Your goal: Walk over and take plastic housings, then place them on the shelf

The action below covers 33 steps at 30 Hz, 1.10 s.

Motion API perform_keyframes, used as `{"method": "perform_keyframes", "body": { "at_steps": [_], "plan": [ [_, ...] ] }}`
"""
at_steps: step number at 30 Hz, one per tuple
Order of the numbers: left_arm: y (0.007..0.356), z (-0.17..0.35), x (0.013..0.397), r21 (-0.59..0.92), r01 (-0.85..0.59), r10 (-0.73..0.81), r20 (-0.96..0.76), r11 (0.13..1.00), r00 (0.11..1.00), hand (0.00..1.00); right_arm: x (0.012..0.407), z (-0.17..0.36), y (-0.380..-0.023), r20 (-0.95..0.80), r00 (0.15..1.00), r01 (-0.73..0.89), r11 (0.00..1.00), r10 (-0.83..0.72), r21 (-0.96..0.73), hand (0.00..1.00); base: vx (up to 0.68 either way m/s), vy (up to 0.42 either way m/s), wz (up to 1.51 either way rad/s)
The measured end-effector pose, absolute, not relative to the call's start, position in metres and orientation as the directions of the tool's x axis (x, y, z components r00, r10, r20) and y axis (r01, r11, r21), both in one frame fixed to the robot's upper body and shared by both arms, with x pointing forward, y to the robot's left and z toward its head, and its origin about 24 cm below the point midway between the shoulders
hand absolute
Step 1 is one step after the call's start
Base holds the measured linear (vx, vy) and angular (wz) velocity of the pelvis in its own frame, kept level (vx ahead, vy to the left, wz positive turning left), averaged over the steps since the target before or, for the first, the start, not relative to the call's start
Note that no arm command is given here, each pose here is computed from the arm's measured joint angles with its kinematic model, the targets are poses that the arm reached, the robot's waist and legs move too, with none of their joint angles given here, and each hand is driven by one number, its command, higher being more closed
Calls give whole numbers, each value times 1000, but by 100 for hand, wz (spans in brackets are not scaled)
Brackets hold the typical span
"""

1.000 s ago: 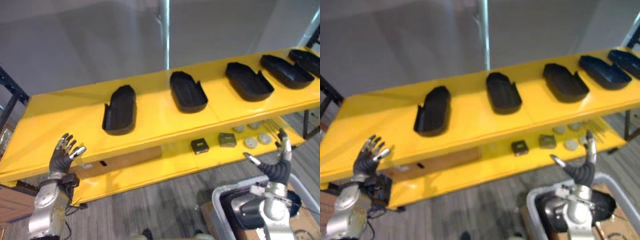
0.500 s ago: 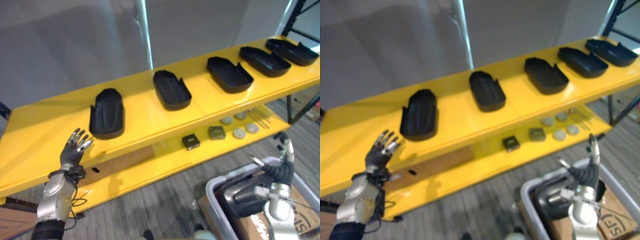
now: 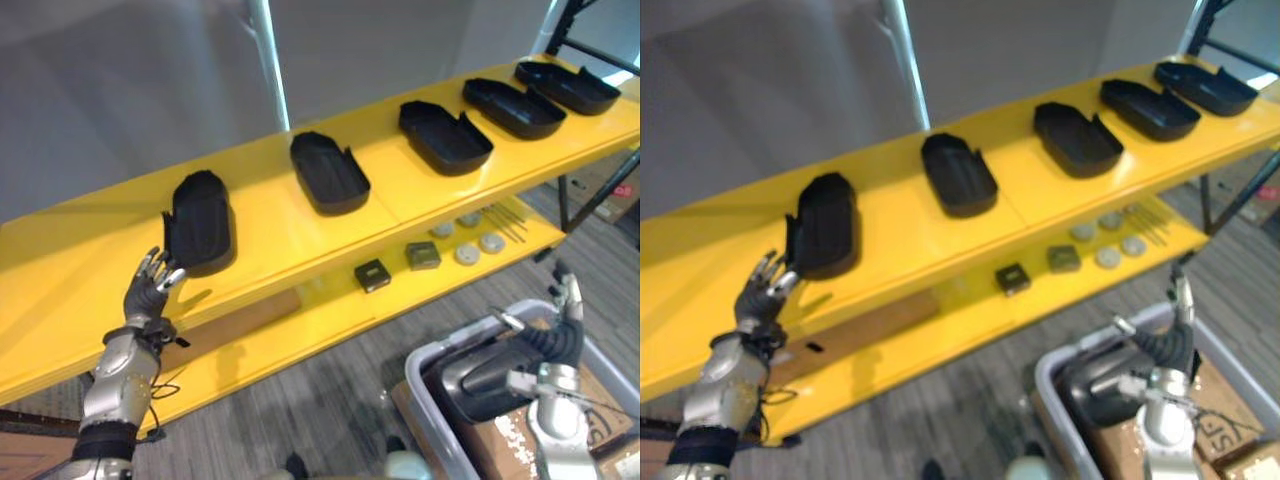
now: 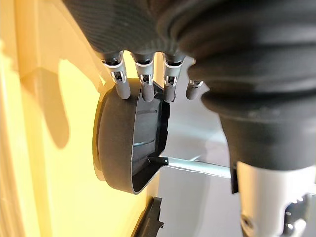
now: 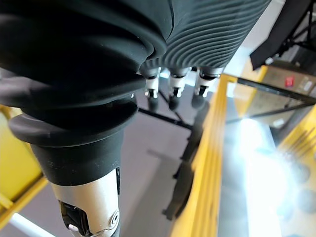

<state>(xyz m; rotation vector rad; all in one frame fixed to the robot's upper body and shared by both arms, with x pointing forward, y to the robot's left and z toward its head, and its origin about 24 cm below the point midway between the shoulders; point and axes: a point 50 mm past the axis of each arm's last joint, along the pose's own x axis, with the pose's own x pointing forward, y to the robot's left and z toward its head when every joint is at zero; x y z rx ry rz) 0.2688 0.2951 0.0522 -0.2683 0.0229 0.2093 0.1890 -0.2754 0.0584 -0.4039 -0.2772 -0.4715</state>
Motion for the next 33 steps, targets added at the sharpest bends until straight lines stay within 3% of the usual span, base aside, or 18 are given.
{"method": "perform_keyframes", "body": {
  "at_steps": [17,23,26,28,29,32,33],
  "plan": [
    [286,65,283,-264,-169,172,-9,950,985,0,191,58,-271,347,863,475,825,-368,-307,0,0,0,0],
    [300,76,263,-218,-321,338,44,922,940,0,188,65,-267,382,854,475,831,-354,-291,0,1,0,4],
    [324,90,217,-223,-565,603,185,794,776,0,176,71,-259,409,839,483,838,-359,-255,0,29,-1,27],
    [330,95,198,-236,-631,674,231,739,702,0,173,71,-256,410,836,485,840,-364,-242,0,42,-3,22],
    [334,99,172,-254,-708,751,279,659,599,0,169,69,-254,399,834,491,843,-382,-220,0,61,-2,25],
    [333,99,143,-269,-779,817,303,567,490,0,165,63,-253,365,833,495,854,-416,-158,0,38,2,23],
    [319,106,119,-350,-768,834,362,536,416,0,171,54,-241,319,851,461,884,-416,-76,0,17,1,18]
  ]
}}
